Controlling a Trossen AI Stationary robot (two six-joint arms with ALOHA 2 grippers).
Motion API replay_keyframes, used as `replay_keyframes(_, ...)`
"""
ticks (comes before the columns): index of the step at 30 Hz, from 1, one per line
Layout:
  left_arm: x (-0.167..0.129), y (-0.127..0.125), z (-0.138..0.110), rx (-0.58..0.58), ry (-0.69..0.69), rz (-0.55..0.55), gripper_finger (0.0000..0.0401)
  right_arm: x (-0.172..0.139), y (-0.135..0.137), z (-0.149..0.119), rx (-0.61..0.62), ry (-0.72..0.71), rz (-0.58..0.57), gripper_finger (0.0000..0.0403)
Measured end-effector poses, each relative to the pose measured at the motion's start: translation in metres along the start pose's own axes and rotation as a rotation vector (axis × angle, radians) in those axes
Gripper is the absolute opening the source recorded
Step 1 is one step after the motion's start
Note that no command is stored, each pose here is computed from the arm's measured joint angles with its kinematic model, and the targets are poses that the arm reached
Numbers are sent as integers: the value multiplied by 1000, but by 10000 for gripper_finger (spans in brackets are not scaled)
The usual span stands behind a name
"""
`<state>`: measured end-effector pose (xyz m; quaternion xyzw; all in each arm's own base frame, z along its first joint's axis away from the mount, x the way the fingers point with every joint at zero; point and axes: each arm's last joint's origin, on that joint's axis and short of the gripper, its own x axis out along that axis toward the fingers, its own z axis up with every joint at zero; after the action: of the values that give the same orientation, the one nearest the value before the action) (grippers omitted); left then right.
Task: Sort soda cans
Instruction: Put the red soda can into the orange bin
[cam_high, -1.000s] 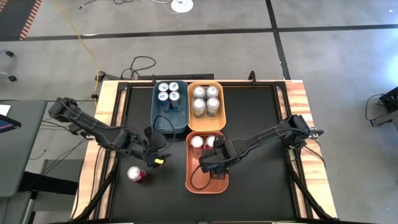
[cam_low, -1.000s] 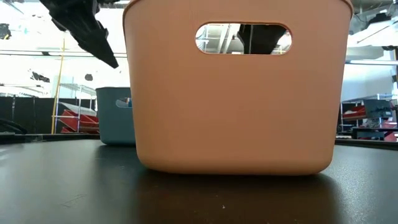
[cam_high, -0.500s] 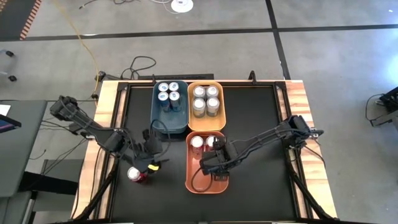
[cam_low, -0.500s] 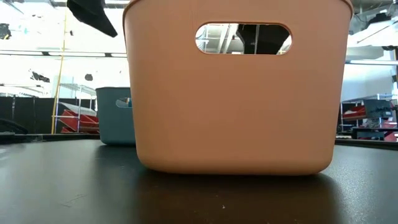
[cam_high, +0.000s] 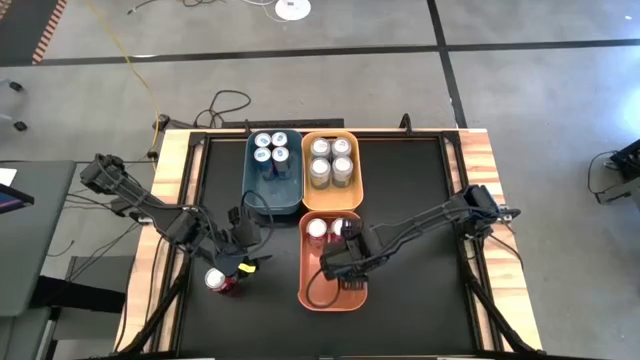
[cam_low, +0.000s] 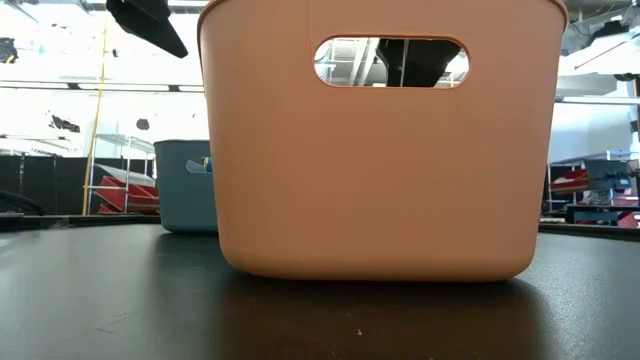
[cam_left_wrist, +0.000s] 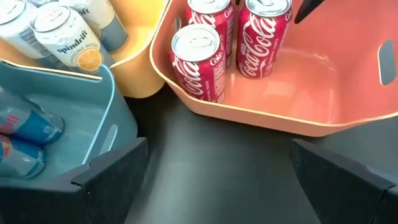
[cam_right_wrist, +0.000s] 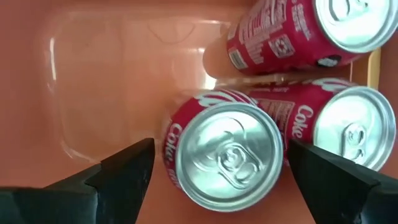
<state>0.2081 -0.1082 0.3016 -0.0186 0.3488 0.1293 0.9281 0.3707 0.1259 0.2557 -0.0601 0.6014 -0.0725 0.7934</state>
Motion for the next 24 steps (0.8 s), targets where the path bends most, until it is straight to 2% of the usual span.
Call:
replay_keyframes(13,2,0,-3,7,8,5,389,-1,3,2,5,-27,15,380)
replay_keyframes(24,2,0,-3,4,9,7,389,0,0,2,81,-17,16,380)
